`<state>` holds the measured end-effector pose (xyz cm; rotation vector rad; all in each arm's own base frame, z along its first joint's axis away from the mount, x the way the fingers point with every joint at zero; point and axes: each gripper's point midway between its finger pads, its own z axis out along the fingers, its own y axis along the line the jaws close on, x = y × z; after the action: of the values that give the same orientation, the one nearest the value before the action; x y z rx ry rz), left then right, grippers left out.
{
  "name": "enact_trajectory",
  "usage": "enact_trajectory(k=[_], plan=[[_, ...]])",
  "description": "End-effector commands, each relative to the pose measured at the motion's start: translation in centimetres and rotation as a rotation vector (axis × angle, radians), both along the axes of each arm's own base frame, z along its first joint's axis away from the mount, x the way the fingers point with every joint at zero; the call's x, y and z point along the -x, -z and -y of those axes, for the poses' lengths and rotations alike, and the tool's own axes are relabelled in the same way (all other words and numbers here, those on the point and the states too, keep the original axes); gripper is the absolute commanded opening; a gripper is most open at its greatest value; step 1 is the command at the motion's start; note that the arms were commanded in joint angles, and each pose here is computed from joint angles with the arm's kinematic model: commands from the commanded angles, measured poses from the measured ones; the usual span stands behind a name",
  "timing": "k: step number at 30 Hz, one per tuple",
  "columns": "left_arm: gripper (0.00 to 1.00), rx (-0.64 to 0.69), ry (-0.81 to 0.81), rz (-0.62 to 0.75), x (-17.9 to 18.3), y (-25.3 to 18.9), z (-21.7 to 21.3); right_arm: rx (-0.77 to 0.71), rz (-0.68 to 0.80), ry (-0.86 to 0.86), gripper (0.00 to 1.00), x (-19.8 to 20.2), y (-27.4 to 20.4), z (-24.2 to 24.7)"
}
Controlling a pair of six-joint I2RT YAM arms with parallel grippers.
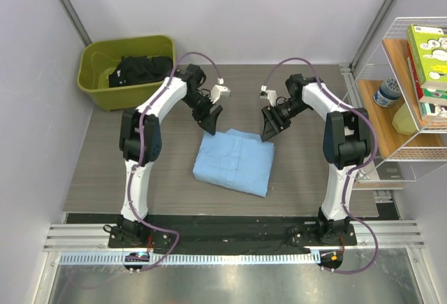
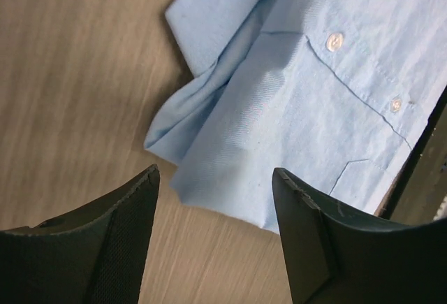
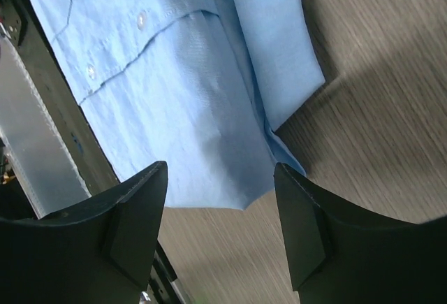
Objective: Fold and stack the long sleeve shirts
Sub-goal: Fold the shirt
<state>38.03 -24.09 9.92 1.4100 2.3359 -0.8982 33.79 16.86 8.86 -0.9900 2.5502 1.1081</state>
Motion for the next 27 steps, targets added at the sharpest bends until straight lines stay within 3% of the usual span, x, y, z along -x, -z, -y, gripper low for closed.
enact_trajectory(k=[1, 10, 12, 14, 15, 16, 19, 22, 27], plan=[[0.67, 0.01, 0.033, -0.092, 1.9, 0.6, 0.1, 0.017, 0.044, -0.049, 0.67, 0.5, -0.1, 0.5], [0.62, -0.003, 0.053, -0.128, 3.0, 2.2, -0.3, 0.044, 0.017, -0.089, 0.57, 2.1, 0.9, 0.6], [0.59, 0.001, 0.06, -0.132, 3.0, 2.2, -0.3, 0.049, 0.005, -0.093, 0.46, 2.4, 1.3, 0.7], [0.51, 0.009, 0.062, -0.141, 3.2, 2.1, -0.1, 0.045, 0.007, -0.094, 0.34, 2.6, 1.0, 0.7], [0.47, 0.012, 0.063, -0.14, 3.1, 2.0, -0.1, 0.044, 0.018, -0.092, 0.21, 2.6, 0.5, 0.7], [0.34, 0.018, 0.066, -0.146, 3.3, 1.7, 0.0, 0.042, 0.028, -0.092, 0.16, 2.6, 0.2, 0.7], [0.14, 0.046, 0.071, -0.146, 3.6, 0.2, 0.2, 0.047, 0.053, -0.082, 0.01, 2.5, -1.3, 0.9], [0.02, 0.089, 0.062, -0.122, 3.6, -1.9, 0.8, 0.052, 0.067, -0.071, 0.01, 2.8, -2.7, 1.2], [0.0, 0.107, 0.023, -0.075, 2.2, -3.0, 1.4, 0.102, 0.062, -0.064, 0.01, 2.9, -2.3, 2.8]])
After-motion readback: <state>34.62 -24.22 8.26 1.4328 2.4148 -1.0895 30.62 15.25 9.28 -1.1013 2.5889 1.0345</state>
